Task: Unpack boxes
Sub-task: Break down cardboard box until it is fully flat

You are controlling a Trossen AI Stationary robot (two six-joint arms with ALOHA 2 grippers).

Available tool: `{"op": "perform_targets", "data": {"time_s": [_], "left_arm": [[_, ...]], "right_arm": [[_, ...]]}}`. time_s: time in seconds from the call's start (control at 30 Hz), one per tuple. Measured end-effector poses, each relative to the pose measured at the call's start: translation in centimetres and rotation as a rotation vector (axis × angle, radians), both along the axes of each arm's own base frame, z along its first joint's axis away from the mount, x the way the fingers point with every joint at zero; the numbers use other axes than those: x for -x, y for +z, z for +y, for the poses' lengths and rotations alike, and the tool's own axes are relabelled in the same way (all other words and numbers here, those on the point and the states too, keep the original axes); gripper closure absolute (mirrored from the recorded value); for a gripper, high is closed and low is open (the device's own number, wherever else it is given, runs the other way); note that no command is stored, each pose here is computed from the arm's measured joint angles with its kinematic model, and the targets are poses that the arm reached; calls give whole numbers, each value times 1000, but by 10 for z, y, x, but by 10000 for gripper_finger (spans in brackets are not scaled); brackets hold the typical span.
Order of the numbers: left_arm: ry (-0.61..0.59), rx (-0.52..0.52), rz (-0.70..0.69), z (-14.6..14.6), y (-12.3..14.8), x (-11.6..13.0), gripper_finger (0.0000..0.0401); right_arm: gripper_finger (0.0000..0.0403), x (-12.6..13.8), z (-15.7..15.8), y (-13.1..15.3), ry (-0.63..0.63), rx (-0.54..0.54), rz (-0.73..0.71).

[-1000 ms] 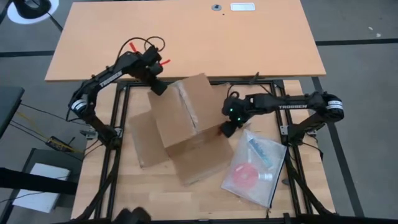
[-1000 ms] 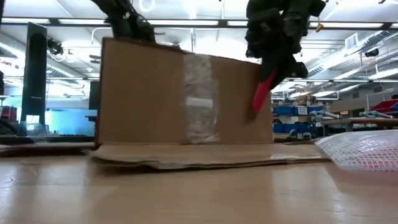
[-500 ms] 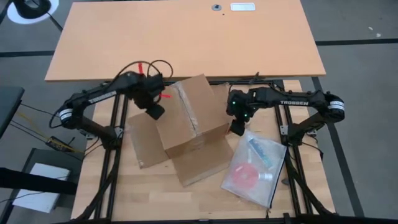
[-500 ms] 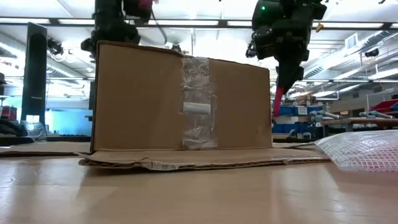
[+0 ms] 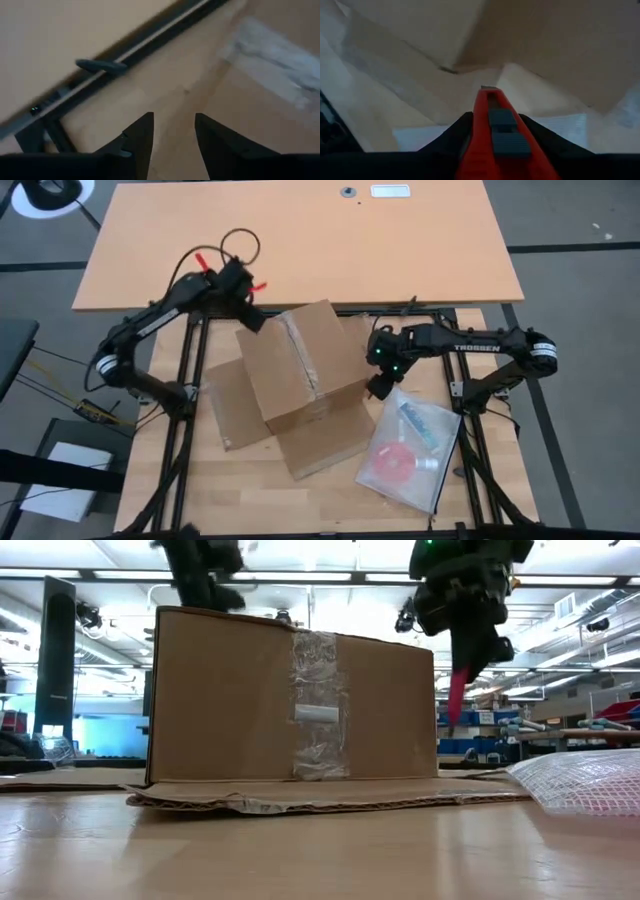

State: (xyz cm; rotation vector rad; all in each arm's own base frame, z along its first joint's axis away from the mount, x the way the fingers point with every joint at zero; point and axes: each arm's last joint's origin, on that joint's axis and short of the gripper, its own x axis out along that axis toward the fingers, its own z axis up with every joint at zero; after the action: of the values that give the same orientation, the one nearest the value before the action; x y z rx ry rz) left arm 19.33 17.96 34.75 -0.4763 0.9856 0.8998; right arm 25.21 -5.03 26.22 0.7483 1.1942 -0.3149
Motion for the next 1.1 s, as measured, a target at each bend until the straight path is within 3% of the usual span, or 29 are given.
{"op": "perform_targets", "data": {"time_s": [0.17,0.33,0.47,0.63,1.1], "left_arm": [[-102,175,58,48,-41,0,245],[-179,340,135,57,-70,-6,245],[-241,448,163,38,-71,-12,245],[-181,548,228,2,-57,-12,245],[-12,588,280,-123,-31,-41,245]], "right_arm": [[271,-3,8,0,-140,-6,18],[271,-2,11,0,-246,15,53],[271,0,9,-1,-270,25,74],[271,6,1,-2,-191,60,109],[271,5,-19,0,115,195,10]]}}
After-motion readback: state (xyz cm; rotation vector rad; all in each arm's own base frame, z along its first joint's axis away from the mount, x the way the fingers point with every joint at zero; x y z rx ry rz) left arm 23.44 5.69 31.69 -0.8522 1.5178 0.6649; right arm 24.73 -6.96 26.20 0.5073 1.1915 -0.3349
